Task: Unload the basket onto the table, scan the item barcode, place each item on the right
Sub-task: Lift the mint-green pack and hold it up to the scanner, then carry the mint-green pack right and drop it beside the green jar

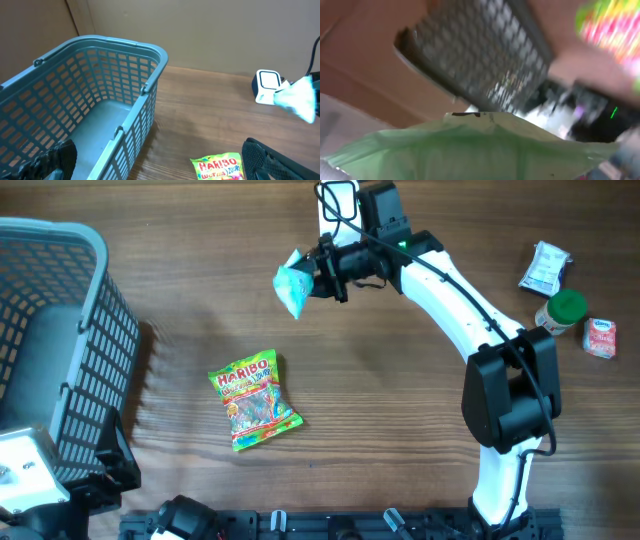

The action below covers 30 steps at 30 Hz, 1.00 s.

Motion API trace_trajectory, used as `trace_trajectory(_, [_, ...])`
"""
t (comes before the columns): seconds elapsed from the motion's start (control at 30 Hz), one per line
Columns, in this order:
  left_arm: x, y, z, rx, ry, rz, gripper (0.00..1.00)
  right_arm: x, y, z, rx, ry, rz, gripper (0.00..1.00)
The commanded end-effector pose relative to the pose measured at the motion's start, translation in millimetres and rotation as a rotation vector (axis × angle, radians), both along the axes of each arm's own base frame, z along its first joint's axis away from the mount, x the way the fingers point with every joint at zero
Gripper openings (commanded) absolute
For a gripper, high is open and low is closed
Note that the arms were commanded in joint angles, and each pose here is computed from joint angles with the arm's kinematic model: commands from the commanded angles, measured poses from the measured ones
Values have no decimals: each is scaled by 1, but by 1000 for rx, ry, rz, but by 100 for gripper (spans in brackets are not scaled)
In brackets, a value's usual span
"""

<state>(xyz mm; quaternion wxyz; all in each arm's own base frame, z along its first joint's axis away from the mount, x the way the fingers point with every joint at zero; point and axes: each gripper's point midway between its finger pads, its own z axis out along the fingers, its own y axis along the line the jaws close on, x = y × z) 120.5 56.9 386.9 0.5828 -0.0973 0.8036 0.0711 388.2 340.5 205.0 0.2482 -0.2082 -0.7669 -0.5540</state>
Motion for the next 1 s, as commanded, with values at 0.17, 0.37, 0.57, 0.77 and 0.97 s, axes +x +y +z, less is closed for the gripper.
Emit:
trace_trajectory(0.17, [0, 1, 2, 11, -3, 4, 100, 89, -98, -84, -795, -369, -503, 4])
trace_trajectory(0.37, [0, 1, 2, 11, -3, 4, 100, 147, -135, -55, -962, -680, -721, 5])
trace_trajectory(0.57, [0, 1, 2, 11, -3, 4, 100, 198, -133, -41, -824, -759, -957, 7])
trace_trajectory(0.77, [0, 1, 2, 11, -3, 4, 100, 245, -124, -70, -643, -591, -1107, 7])
trace_trajectory(0.97, [0, 1, 2, 11, -3, 4, 100, 276, -116, -83, -544, -453, -1174, 5])
